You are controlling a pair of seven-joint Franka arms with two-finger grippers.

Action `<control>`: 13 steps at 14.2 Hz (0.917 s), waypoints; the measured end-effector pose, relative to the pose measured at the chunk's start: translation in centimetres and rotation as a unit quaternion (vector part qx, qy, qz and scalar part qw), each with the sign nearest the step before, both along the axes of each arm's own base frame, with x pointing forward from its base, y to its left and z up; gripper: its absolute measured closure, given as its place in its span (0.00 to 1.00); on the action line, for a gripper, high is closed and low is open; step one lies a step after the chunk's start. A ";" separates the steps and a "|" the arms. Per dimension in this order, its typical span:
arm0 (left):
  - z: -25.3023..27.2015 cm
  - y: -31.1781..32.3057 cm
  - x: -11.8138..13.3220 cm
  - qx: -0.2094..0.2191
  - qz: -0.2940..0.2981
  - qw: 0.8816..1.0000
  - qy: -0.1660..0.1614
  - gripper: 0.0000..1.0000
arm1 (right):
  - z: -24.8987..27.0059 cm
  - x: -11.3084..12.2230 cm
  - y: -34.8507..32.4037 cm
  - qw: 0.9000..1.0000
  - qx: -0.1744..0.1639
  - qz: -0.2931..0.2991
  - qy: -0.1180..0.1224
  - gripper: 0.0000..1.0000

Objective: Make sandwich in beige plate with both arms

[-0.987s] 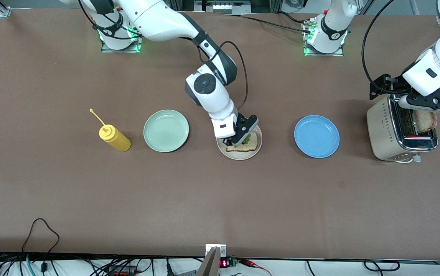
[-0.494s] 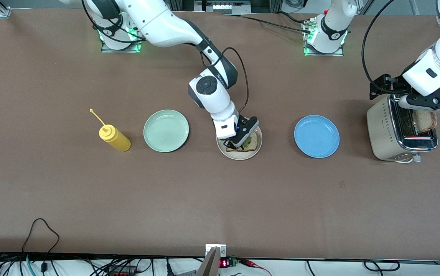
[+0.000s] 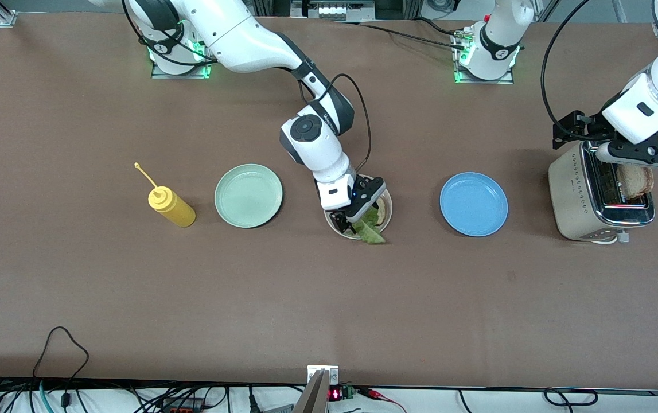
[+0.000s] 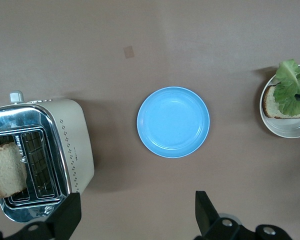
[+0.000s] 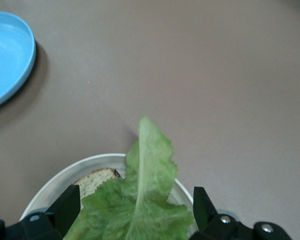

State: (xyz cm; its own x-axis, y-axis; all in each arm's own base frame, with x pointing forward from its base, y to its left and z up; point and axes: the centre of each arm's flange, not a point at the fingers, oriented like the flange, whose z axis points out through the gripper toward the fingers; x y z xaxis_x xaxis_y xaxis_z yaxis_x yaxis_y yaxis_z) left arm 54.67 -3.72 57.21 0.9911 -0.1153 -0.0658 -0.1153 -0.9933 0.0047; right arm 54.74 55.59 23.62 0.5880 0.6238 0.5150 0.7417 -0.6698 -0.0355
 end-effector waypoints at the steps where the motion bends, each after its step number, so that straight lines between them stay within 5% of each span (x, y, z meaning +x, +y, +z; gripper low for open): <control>1: 0.0 0.0 0.0 0.000 0.000 1.000 0.000 0.00 | 1.1 0.5 -0.3 1.000 0.003 -0.006 0.000 0.00; 9: 0.0 0.0 0.0 0.000 0.000 1.000 0.000 0.00 | 15.8 8.9 -13.4 0.993 -0.022 -0.080 0.084 0.00; 13: 0.0 0.3 0.0 0.000 0.003 1.000 0.000 0.00 | 19.1 12.0 -23.1 0.983 -0.034 -0.133 0.124 0.00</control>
State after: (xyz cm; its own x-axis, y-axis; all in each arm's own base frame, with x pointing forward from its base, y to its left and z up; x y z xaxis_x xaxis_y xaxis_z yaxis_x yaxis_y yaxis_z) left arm 54.69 -3.42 57.21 0.9918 -0.1092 -0.0663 -0.1091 -0.9940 0.0047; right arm 66.79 32.53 42.74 0.8376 0.4587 0.2967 0.5136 -0.8463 -0.1415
